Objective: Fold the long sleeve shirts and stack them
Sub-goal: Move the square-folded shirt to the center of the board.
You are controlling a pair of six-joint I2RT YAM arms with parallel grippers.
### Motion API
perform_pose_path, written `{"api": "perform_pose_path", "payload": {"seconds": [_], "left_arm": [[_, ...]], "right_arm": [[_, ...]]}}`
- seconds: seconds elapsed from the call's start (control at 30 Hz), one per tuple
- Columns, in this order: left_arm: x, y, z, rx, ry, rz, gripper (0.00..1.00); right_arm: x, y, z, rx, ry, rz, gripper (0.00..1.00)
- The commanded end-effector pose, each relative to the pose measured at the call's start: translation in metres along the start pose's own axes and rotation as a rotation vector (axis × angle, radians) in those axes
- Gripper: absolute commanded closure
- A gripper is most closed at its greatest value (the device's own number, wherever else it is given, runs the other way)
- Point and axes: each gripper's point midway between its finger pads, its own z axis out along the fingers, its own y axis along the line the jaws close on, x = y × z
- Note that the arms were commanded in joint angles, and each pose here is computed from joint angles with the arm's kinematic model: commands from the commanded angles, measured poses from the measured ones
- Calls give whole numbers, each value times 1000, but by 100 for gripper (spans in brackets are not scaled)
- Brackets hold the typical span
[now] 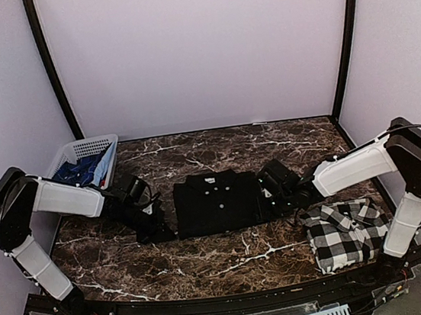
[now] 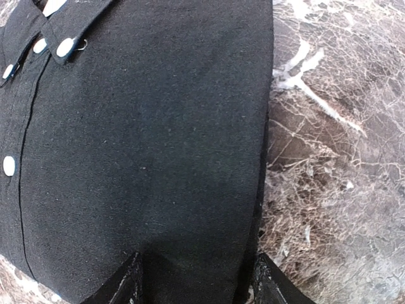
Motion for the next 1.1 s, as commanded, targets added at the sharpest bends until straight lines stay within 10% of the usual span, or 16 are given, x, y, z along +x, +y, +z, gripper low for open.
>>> {"api": "perform_pose_path", "payload": {"seconds": [0.0,0.47,0.8,1.07], "left_arm": [[3,-12,-10,40,-28,61,95],[24,-26,-14,-8,-195,341,68],[12,-22,9,-76,-234,401,69],[1,-28,11,-101,-255,446,91]], "right_arm": [[29,-9,3,30,90,0,44],[31,-10,5,42,99,-15,44],[29,-9,6,47,100,-28,44],[30,-12,7,57,99,-34,44]]}}
